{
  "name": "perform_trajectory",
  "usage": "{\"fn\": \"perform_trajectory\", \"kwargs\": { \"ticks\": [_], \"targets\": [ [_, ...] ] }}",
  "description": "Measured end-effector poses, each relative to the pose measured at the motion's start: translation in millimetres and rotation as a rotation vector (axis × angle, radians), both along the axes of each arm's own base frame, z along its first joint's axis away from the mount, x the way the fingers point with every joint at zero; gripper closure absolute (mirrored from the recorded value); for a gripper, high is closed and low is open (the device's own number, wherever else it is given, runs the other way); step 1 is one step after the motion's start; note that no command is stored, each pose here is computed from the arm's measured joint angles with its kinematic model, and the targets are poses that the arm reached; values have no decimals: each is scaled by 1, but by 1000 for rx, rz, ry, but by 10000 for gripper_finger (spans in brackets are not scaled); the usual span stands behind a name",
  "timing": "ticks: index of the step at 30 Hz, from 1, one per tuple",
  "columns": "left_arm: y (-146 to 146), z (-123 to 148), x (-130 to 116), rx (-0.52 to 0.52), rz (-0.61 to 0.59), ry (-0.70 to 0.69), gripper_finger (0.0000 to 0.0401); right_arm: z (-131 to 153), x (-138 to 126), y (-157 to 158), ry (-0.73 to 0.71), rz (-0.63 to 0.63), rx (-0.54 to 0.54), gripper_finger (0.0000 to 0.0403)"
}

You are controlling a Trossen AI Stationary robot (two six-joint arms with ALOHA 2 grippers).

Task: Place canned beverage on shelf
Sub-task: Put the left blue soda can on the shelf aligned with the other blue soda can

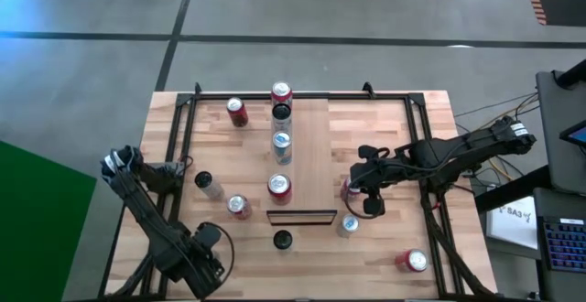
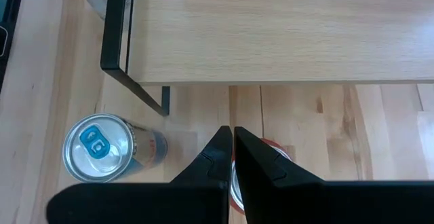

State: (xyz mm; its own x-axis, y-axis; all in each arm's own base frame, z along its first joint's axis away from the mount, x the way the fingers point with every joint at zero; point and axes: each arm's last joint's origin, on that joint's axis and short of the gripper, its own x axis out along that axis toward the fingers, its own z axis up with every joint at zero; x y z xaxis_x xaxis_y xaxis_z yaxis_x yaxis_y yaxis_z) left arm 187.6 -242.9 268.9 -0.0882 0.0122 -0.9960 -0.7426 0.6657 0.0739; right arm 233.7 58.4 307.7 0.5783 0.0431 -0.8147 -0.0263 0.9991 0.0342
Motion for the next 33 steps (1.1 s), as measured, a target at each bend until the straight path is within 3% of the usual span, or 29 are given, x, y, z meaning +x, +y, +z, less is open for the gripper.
{"fn": "perform_trajectory", "kwargs": {
  "ticks": [10,27,33],
  "targets": [
    [-9,-14,3,23,-18,19,35,-1,0,0,-1,0,1,394],
    [-16,-22,0,15,-45,13,188,0,0,3,-13,12,4,394],
    [-16,-22,0,13,-69,14,189,0,-1,10,-20,39,6,394]
  ]
}}
